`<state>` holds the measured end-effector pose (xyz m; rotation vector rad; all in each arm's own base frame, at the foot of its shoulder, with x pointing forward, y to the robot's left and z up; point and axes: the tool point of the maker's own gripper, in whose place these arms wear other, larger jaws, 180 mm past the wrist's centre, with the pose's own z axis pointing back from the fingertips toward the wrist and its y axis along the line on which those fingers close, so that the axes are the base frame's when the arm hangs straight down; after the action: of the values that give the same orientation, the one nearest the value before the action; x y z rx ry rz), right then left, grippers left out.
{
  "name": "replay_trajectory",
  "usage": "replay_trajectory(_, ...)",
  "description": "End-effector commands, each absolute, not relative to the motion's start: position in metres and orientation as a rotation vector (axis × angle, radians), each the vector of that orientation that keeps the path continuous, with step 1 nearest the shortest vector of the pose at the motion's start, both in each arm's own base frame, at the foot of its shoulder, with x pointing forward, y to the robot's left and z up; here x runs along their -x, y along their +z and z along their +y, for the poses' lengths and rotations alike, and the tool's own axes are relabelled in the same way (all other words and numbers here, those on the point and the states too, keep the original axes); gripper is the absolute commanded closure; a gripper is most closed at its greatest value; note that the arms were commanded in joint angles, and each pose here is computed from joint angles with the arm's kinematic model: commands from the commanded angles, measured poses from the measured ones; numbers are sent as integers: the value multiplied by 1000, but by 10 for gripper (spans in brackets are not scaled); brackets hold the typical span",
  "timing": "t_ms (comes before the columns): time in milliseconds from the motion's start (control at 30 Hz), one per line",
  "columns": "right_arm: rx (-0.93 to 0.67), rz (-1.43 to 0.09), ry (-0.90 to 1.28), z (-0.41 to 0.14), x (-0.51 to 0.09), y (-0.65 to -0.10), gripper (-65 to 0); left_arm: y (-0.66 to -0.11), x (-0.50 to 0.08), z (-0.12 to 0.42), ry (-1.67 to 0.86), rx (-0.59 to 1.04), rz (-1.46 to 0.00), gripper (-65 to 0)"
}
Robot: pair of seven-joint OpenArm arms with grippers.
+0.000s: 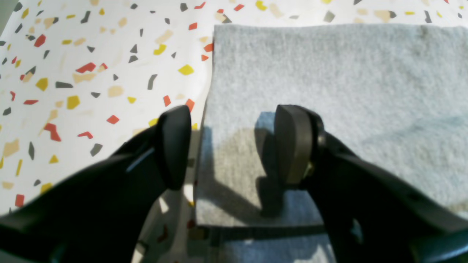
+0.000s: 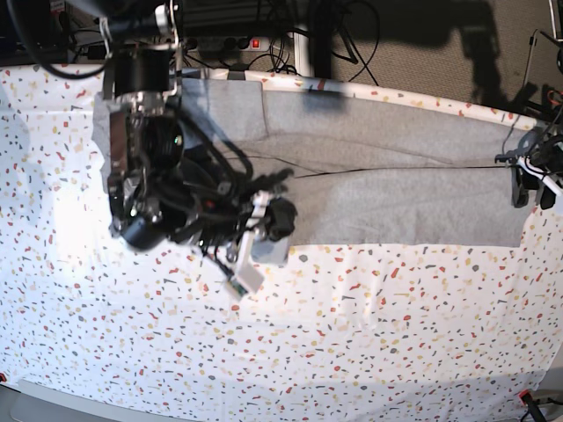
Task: Fold the T-shirt properly
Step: 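Grasp the folded shirt end with the right gripper and fold it inward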
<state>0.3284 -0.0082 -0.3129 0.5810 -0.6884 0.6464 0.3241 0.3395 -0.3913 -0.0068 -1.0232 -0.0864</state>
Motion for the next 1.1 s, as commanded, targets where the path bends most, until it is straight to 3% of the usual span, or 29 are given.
replay_trajectory(0,-630,-753,661,4,-329,-294,0,-371,-335,349,-89,-15,-1079,-356)
replay_trajectory(300,-749,-703,762,49,-255,-304,0,-371,-335,349,-89,-15,-1079,-356)
replay_trajectory(633,-769,-680,775,57,-244,-308,0,-373,-333,349,-89,-15,-1070,-356)
replay_trajectory(667,-769,-680,775,57,-244,-309,-13,-373,-333,349,-89,-15,-1070,-356)
replay_trajectory(767,-770,-683,774,57,-244,-308,-227,-373,-333,349,-89,-16,-1070,-356)
replay_trajectory(833,-770,-682,775,57,-244,-308,-319,-373,-333,350,-90,-17,-1070,-356)
replay_trajectory(1067,-734,-659,755,44,-248,-313,-341,-361,-333,368,-62,-16,-1056,-357)
